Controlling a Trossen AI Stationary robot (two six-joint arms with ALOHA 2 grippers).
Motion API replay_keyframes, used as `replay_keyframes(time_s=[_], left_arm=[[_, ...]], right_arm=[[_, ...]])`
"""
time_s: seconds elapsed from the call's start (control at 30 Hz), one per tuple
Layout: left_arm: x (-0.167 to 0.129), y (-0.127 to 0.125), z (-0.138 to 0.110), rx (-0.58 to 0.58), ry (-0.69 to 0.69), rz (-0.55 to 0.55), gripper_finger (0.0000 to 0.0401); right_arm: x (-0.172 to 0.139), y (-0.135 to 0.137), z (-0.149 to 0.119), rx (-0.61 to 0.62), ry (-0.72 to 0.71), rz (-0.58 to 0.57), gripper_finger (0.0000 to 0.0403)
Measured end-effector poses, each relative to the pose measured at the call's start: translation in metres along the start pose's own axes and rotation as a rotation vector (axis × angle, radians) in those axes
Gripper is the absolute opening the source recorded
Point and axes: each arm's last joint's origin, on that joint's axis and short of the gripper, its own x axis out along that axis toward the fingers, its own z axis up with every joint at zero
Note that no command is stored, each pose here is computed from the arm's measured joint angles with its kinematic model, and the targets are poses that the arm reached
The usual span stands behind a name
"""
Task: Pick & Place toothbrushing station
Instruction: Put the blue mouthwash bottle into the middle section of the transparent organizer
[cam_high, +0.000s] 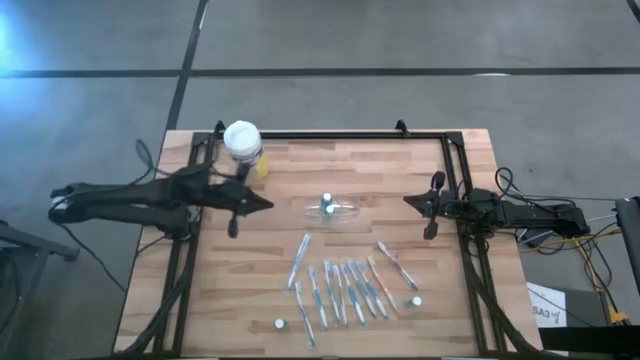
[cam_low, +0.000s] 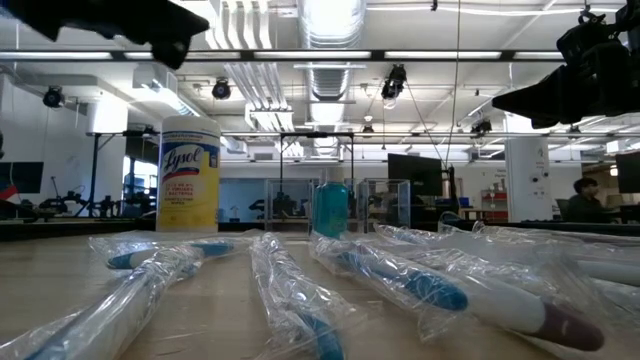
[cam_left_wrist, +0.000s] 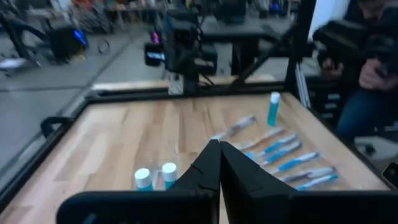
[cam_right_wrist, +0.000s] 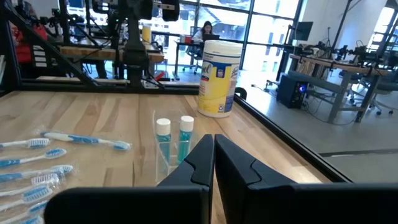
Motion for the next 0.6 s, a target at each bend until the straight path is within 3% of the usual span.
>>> replay_keyframes(time_s=[0.3, 0.6], left_arm=[[-0.027, -0.003, -0.054, -0.13, -0.191, 0.114, 0.0004], [-0.034, -0.003, -0.096, -0.151, -0.219, 0.21, 0.0004]], right_arm=[[0.0, 0.0, 0.0, 0.006, 0.0, -0.001, 0.0008], [0.0, 0.0, 0.0, 0.018, -0.001, -0.001, 0.0008]])
